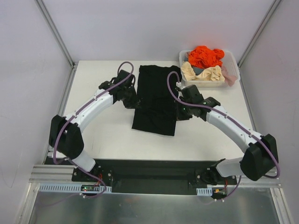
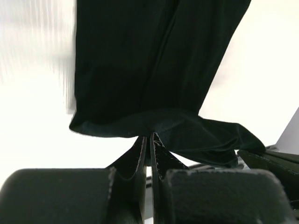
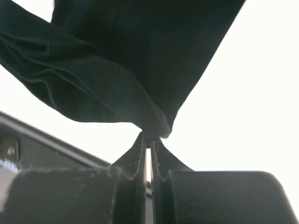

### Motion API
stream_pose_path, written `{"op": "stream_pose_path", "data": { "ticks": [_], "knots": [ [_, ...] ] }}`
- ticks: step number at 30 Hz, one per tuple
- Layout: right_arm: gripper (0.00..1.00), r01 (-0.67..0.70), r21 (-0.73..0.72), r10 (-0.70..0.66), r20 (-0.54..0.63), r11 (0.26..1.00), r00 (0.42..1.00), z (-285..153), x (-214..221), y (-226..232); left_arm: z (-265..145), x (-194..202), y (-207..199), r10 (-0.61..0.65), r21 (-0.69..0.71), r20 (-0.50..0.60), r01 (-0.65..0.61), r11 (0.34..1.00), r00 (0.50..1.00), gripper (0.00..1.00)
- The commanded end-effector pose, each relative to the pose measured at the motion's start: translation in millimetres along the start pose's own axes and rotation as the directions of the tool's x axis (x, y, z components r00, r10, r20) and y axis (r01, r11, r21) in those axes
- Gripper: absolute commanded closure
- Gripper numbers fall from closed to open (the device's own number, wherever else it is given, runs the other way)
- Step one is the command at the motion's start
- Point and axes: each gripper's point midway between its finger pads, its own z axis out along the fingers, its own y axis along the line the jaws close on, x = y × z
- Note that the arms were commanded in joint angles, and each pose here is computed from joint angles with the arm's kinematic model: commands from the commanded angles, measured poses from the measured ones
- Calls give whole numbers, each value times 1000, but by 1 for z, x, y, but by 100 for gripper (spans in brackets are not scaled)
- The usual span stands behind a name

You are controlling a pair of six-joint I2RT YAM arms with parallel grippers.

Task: Fold and stack the t-shirts
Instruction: Fold the tshirt

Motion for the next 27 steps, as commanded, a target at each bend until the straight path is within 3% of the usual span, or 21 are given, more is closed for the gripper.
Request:
{"op": "stream_pose_path", "data": {
  "ticks": [1, 12, 27],
  "knots": [
    [99, 27, 29, -29, 71, 999, 997, 2, -44, -11, 12, -37, -15, 47, 17, 18, -47, 999, 999, 100],
    [99, -21, 26, 18, 98, 999, 995, 34, -109, -34, 45, -110, -33, 65, 28, 82, -68, 997, 994, 100],
    [99, -65, 76, 59, 76, 995, 995, 87, -141, -66, 116, -147, -27, 91, 32, 35, -92, 995, 995, 99]
  ]
}}
